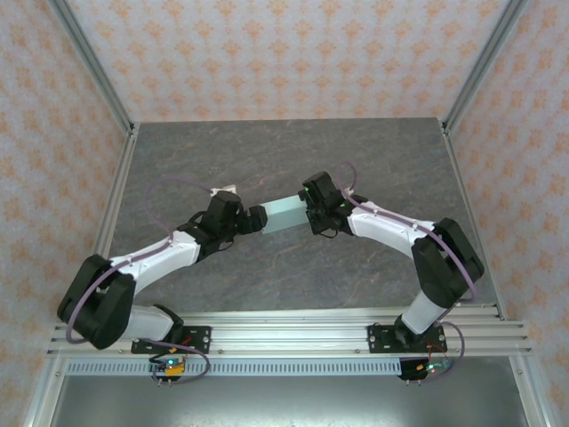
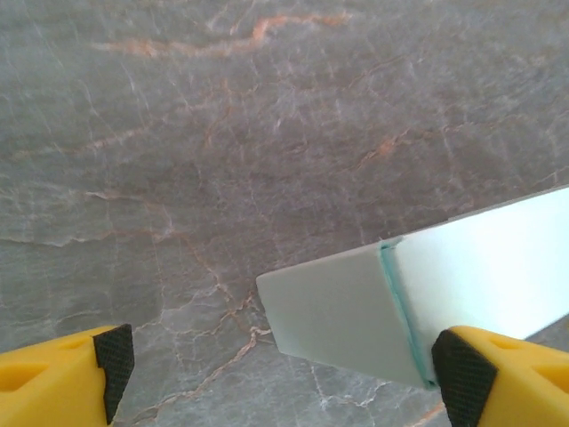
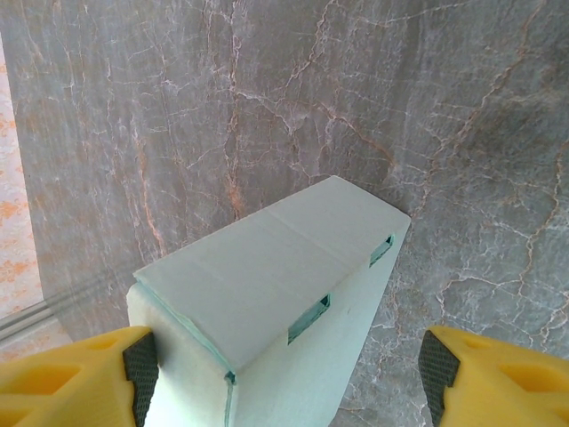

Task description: Fold the paper box

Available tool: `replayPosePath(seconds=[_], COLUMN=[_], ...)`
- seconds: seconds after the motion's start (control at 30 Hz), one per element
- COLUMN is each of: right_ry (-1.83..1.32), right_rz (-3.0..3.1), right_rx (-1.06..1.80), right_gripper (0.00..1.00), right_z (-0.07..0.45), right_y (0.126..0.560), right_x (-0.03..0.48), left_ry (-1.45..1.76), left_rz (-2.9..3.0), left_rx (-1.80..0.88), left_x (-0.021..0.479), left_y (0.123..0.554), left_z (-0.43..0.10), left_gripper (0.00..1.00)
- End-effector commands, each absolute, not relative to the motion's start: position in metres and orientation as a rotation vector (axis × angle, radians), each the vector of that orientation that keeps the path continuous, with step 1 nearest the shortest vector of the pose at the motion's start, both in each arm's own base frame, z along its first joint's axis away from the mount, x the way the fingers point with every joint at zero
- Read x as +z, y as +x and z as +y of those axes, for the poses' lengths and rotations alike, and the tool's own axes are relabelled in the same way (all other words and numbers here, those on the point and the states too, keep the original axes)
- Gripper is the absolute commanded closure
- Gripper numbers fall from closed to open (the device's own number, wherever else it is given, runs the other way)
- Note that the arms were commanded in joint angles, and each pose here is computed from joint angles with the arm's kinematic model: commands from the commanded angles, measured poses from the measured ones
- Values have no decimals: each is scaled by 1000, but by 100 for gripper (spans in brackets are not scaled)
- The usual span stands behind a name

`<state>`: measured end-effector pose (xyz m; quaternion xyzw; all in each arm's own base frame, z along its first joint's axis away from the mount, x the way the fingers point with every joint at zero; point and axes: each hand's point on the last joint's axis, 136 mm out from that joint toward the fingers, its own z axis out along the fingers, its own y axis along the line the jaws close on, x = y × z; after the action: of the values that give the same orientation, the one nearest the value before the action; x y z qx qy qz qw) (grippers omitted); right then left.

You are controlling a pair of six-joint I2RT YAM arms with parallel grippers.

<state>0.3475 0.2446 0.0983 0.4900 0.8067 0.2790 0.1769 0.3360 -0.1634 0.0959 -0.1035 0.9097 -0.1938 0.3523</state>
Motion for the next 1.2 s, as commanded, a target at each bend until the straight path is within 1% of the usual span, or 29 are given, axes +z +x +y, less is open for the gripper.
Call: replayPosePath(seconds=[0.0, 0.07, 0.17, 0.37, 0.47, 0.57, 0.77, 0.93, 1.0, 1.03, 1.07, 1.13, 1.17], right_ry=[1427, 1430, 1428, 1415, 1389, 1400, 1427, 1437, 1421, 1373, 1276, 997, 915], right_rz=[2339, 2328, 2318, 2223, 2153, 2077, 1991, 1971, 1969, 1957, 1948, 1949, 1944], right_rx=[661, 673, 716, 816, 810, 782, 706, 665, 635, 613, 578, 435, 356], right_gripper=[22, 22, 22, 21, 20, 20, 20, 19, 18, 16, 14, 8, 5], right_z=[227, 227, 230, 228, 214, 191, 154, 138, 132, 127, 123, 114, 107], right_y=[327, 328, 329, 335, 337, 339, 341, 344, 345, 347, 352, 361, 362], right_x=[78, 82, 95, 143, 169, 185, 193, 191, 189, 192, 199, 219, 226], left_ry=[-230, -222, -215, -156, -164, -171, -104, -103, -117, -126, -128, -132, -131], left_rz=[2476, 2493, 2471, 2459, 2455, 2458, 2441, 2363, 2311, 2278, 2251, 2194, 2171], left_rx=[-417, -404, -388, -341, -344, -375, -383, -426, -436, -423, -394, -266, -222], left_x=[47, 42, 46, 52, 50, 51, 59, 91, 114, 128, 141, 168, 179], left_y=[324, 322, 322, 322, 321, 314, 301, 300, 301, 303, 304, 309, 312], left_z=[-155, -154, -151, -146, -145, -147, -153, -155, -152, -148, -143, -123, -116], left_gripper=[13, 14, 14, 14, 15, 16, 16, 15, 12, 2, 0, 0, 0])
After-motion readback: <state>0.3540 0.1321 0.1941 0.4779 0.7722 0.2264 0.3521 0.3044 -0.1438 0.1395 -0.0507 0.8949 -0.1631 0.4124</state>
